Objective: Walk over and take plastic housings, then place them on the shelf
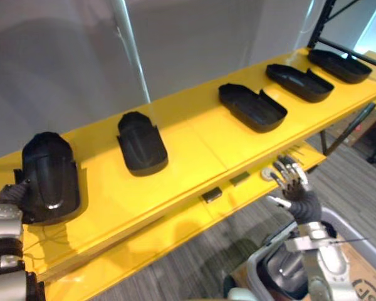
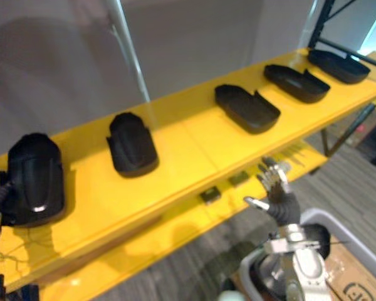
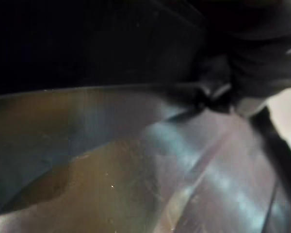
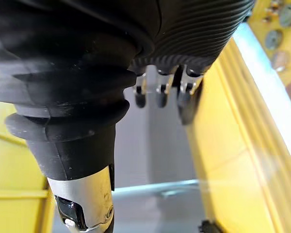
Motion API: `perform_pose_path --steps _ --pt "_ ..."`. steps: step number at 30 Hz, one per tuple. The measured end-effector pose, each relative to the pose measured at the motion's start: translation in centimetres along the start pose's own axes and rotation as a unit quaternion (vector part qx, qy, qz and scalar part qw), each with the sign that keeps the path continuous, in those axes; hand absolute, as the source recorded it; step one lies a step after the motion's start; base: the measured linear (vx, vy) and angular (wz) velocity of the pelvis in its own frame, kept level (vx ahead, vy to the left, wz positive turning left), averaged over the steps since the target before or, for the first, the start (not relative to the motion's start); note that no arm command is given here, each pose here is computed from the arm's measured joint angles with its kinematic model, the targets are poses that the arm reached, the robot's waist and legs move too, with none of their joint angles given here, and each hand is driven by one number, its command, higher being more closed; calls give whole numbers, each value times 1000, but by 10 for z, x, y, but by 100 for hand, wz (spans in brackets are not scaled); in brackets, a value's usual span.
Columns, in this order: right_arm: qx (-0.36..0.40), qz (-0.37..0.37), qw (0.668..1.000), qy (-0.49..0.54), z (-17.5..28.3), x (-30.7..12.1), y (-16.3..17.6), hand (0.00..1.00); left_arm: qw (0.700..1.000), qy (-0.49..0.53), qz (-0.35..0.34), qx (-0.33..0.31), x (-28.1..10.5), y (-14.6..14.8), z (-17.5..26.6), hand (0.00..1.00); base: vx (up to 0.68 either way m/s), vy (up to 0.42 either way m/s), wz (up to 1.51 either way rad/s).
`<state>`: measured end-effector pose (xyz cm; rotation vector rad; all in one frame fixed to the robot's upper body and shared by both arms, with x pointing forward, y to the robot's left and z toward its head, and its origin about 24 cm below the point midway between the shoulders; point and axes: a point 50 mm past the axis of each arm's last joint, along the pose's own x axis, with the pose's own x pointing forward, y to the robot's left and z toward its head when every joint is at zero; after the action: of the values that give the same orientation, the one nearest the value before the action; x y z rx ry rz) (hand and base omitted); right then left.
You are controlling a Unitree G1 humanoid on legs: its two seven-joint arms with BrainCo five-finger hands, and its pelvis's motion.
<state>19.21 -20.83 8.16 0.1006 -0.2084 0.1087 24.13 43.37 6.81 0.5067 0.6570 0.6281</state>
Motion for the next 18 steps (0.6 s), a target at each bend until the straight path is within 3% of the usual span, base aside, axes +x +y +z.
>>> perform_pose_path --steps 4,18 --pt "8 8 1000 10 -4 0 5 0 1000 5 1 12 1 4 2 100 -67 -9 -1" --pt "6 -8 1000 18 -5 -4 2 0 999 -11 26 -45 2 9 17 100 -52 -4 -5"
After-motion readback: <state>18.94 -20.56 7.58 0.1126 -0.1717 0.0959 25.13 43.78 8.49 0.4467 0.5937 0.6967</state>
